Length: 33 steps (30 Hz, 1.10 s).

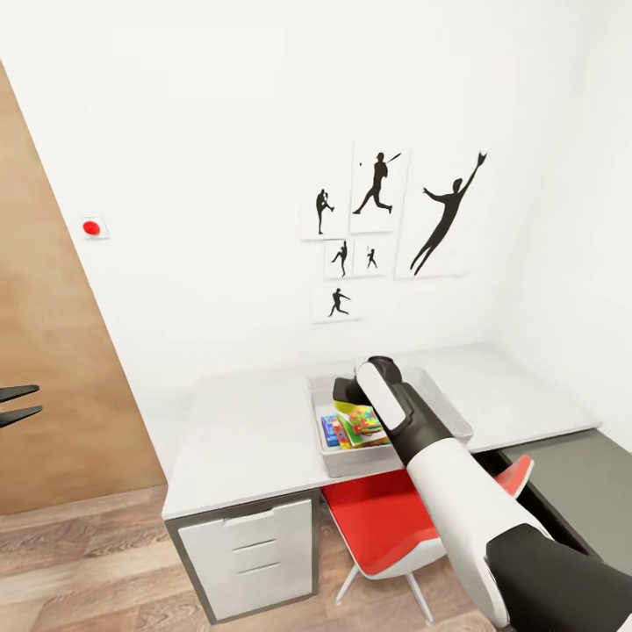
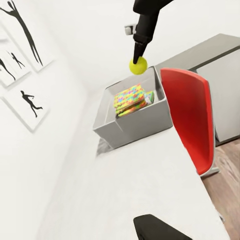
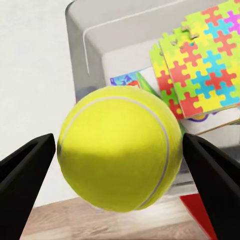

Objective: Put all the toys in the child's room - the three board games (two on the bed and one on the table), the two jigsaw puzzles on the table, and the tennis ball on the table - inside the toy box on the table in the child's room.

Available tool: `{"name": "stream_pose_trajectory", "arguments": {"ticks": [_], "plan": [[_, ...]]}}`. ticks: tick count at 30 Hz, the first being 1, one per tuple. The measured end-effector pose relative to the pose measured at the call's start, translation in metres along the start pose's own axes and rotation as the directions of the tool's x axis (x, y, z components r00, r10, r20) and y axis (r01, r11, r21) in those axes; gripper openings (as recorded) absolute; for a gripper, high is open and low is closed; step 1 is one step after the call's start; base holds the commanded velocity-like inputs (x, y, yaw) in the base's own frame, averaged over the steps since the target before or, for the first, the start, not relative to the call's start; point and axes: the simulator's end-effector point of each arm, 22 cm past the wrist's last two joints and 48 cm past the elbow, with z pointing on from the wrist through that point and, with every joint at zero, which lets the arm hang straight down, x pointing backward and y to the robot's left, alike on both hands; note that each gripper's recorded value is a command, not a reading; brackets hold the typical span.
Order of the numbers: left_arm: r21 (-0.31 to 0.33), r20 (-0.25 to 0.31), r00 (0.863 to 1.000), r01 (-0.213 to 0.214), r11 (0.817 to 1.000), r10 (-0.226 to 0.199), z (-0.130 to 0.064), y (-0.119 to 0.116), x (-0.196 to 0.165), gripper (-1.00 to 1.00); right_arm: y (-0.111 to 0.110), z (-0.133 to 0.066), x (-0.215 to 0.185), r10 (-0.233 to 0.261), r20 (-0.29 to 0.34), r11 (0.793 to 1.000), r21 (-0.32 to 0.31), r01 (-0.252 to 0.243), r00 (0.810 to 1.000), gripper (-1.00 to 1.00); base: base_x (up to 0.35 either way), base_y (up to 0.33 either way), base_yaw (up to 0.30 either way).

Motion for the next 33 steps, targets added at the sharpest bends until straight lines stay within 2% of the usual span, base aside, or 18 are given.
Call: {"name": "stream_pose_trajectory", "arguments": {"ticks": [11, 33], "plan": [[-0.002, -0.003, 1.000, 0.003, 1.000, -0.003, 0.001, 0.002, 0.001, 1.00, -0.002, 0.004, 0.003, 0.001, -0.007, 1.000, 0.006, -0.001, 1.000, -1.00, 0.066, 0.077, 0.000], [-0.018, -0.024, 1.000, 0.019, 1.000, -0.019, 0.011, 0.018, 0.009, 1.00, -0.009, 0.028, 0.021, 0.017, -0.049, 1.000, 0.018, -0.016, 0.999, -1.00, 0.004, 0.004, 0.000]]}}
